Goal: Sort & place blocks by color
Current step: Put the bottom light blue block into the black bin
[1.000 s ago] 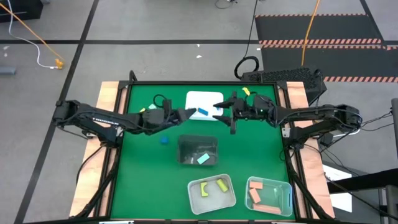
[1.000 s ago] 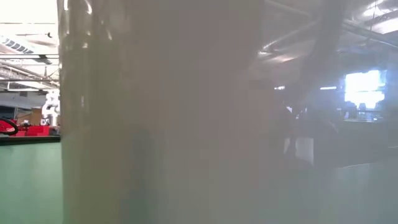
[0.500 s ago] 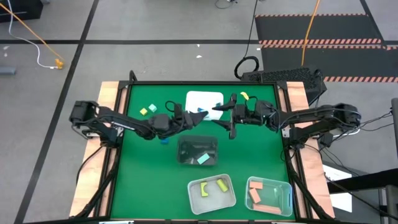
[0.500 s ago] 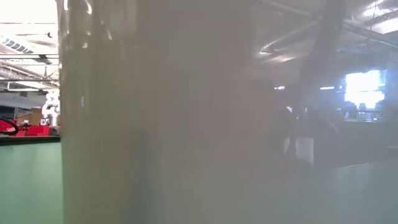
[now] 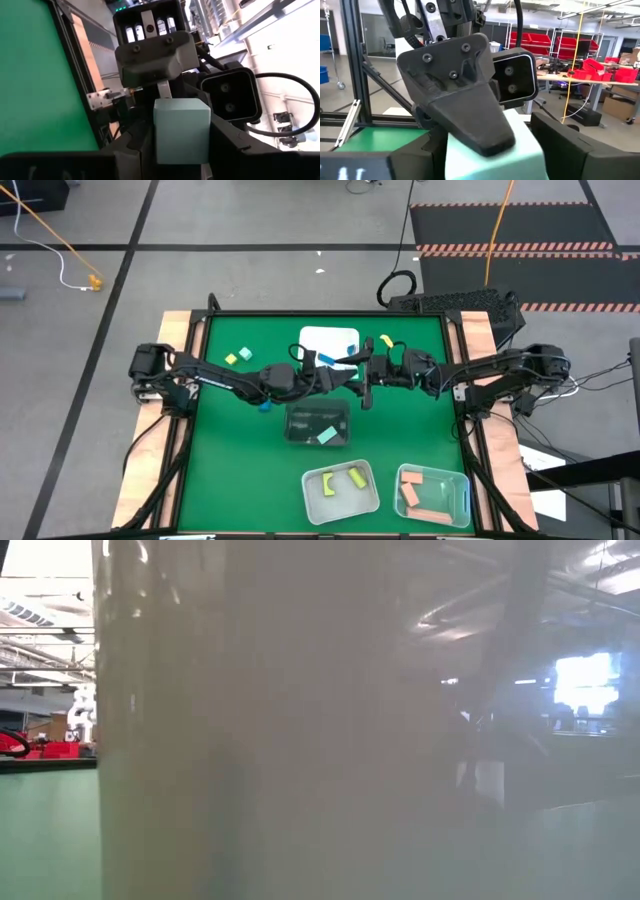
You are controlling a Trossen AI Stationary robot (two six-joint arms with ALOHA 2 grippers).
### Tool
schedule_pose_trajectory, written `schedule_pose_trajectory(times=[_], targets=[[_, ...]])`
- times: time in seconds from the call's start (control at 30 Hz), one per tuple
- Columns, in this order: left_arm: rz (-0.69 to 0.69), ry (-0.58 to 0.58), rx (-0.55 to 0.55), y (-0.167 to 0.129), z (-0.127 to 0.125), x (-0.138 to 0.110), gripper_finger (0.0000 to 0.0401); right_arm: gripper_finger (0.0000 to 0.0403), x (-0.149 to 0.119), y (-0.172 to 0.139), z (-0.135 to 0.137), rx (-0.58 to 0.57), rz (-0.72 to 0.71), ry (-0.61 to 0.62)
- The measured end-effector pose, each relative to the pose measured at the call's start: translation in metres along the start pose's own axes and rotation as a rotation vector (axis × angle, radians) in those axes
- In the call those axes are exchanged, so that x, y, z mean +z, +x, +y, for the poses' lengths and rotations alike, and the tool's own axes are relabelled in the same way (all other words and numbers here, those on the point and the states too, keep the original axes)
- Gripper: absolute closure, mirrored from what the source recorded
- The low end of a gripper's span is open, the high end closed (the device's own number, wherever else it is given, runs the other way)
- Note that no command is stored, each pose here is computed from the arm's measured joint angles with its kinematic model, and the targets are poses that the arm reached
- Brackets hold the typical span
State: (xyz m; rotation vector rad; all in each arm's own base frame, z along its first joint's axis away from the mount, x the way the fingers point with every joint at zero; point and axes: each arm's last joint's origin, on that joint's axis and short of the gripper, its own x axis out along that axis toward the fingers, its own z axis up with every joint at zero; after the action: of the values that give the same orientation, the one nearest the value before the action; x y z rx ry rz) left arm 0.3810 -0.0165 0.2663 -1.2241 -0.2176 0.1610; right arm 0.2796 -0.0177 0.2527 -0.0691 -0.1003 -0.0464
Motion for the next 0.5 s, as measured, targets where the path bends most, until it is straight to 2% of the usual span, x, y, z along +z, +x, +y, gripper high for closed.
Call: schedule_pose_trajectory(times=[0.17, 0.33, 0.5], targets=[[0.0, -0.009, 0.0, 0.0, 0.0, 0.0, 0.0271, 0.0211, -0.0005, 0.0, 0.0025, 0.009, 0.006, 0.002], [0.0, -0.023, 0.004, -0.0001, 0.0005, -0.0001, 0.0256, 0.0277, -0.0026, 0.0, 0.003, 0.016, 0.029, 0.079], [-0.005, -0.029, 0.009, 0.0002, 0.0013, 0.0009, 0.0244, 0.0284, -0.0032, 0.0, 0.003, 0.015, 0.036, 0.106]])
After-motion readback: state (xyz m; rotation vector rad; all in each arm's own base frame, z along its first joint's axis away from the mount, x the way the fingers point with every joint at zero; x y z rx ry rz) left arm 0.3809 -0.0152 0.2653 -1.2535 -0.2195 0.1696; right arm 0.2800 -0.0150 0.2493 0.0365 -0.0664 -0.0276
